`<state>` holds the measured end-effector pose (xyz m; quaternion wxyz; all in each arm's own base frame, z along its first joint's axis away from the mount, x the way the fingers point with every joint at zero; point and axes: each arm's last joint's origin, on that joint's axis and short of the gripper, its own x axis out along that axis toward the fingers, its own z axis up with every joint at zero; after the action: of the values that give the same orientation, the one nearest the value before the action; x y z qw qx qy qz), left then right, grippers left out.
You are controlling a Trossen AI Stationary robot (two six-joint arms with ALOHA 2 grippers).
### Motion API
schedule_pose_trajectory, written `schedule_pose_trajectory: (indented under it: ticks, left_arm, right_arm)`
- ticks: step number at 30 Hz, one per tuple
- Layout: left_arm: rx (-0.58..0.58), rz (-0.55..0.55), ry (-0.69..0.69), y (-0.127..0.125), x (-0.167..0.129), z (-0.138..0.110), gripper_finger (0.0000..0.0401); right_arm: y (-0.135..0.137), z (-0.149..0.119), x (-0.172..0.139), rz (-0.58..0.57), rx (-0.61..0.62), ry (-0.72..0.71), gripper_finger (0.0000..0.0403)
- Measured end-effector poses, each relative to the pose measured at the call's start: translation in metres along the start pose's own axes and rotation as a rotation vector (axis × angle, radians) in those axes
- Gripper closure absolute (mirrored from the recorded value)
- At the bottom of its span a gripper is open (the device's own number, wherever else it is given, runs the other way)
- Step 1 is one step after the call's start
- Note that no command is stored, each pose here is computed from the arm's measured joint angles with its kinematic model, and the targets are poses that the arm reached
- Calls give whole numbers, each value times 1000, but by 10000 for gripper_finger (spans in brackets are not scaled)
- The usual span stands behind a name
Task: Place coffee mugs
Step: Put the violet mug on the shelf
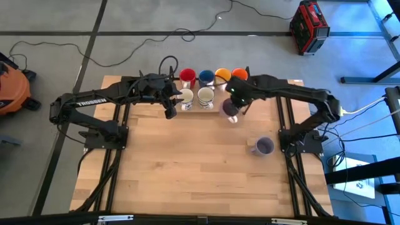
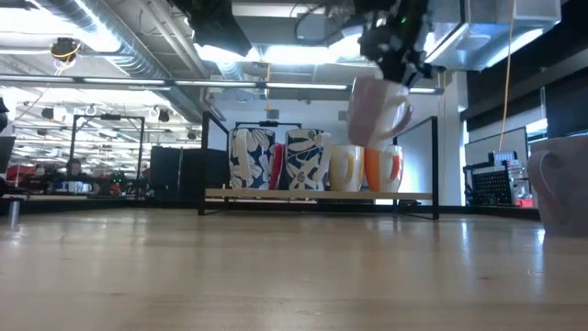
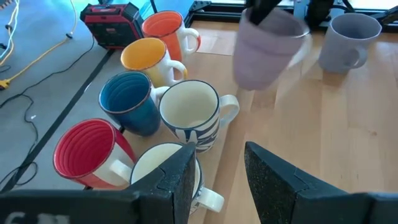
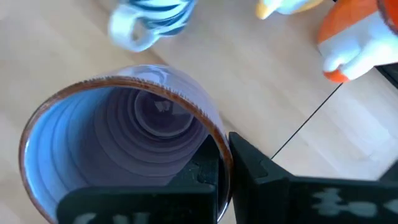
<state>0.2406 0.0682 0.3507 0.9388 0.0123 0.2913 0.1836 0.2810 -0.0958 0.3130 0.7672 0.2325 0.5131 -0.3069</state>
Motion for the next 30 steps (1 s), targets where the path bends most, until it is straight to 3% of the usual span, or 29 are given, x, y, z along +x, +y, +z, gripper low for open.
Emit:
schedule_pose_trajectory:
  ticks: [12,30]
  left_arm:
    - [-8,-1,0,0,0,0,268]
    - [-9,0,1,0,0,0,268]
  right_arm:
    - [-35,31,44,8,106,121,400]
    - [-33,49,71,64,133,54,400]
